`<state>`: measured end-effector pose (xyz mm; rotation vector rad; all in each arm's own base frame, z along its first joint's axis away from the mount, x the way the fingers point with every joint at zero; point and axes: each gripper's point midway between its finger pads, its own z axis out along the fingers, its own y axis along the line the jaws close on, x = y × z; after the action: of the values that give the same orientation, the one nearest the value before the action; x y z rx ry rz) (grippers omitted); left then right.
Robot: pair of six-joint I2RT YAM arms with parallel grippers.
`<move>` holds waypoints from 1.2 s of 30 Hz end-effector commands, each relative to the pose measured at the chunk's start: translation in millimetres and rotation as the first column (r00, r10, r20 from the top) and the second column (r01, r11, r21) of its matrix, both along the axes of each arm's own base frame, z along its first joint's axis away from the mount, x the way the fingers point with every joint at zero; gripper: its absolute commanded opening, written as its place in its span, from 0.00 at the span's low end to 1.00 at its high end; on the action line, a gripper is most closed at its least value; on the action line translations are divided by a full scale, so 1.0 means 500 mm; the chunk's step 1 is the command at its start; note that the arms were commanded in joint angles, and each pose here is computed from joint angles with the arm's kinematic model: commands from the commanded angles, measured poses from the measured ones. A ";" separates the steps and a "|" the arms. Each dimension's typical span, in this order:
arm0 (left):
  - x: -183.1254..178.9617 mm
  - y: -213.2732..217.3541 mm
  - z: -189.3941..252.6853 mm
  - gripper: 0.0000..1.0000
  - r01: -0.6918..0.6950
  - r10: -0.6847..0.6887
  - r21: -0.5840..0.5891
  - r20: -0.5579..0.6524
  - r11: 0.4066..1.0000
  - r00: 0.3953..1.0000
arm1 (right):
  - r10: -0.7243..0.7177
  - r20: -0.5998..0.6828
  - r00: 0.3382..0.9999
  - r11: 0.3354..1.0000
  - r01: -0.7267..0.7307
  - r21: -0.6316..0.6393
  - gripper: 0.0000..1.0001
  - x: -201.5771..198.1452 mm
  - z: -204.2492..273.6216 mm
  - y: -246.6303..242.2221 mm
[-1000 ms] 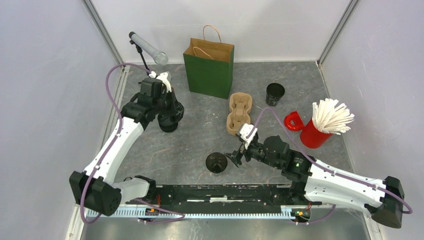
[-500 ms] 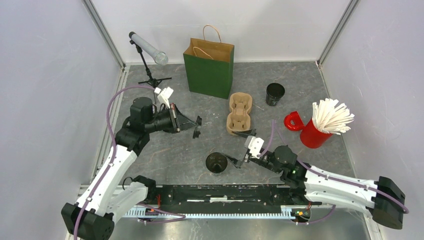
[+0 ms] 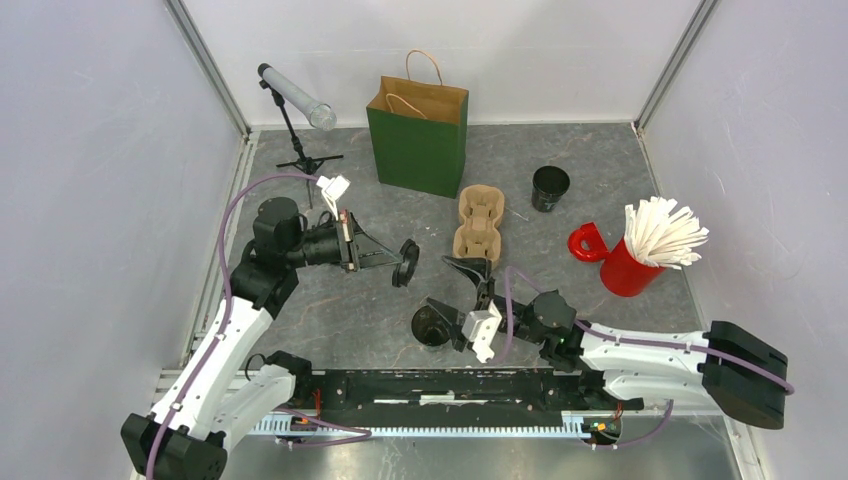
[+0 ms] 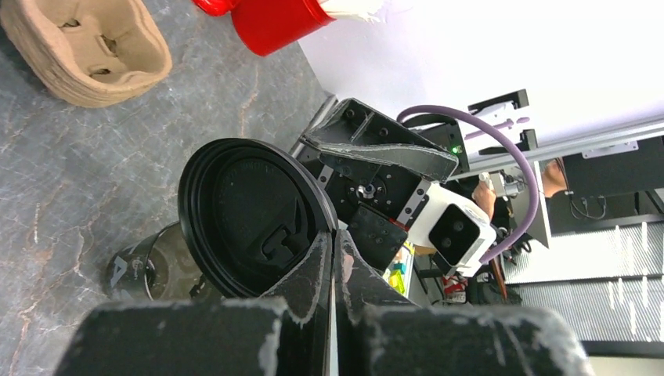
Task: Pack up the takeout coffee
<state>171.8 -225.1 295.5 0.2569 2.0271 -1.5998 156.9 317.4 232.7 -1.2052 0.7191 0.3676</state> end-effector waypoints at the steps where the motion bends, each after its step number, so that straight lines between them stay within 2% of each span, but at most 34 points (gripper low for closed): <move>1: -0.029 -0.009 0.035 0.03 0.073 -0.072 -0.046 0.020 0.996 0.997 | 0.015 0.142 0.990 0.996 -0.028 0.087 0.98 -0.005 0.095 0.020; 14: -0.068 -0.013 0.048 0.03 0.100 -0.099 -0.077 0.013 0.992 0.995 | 0.057 0.223 0.973 0.993 -0.078 0.083 0.98 -0.006 0.121 0.066; 27: -0.063 -0.016 0.029 0.02 0.111 -0.111 -0.030 -0.004 0.993 0.994 | 0.088 0.253 0.963 0.995 -0.095 0.015 0.98 -0.011 0.106 0.081; 36: -0.068 -0.014 0.014 0.03 0.129 -0.129 0.005 -0.009 0.992 0.992 | 0.130 0.251 0.959 0.991 -0.123 -0.045 0.91 -0.018 0.086 0.093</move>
<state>146.8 -232.3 292.8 0.2873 2.0895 -1.6732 152.1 357.3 254.0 -1.3180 0.4892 0.2990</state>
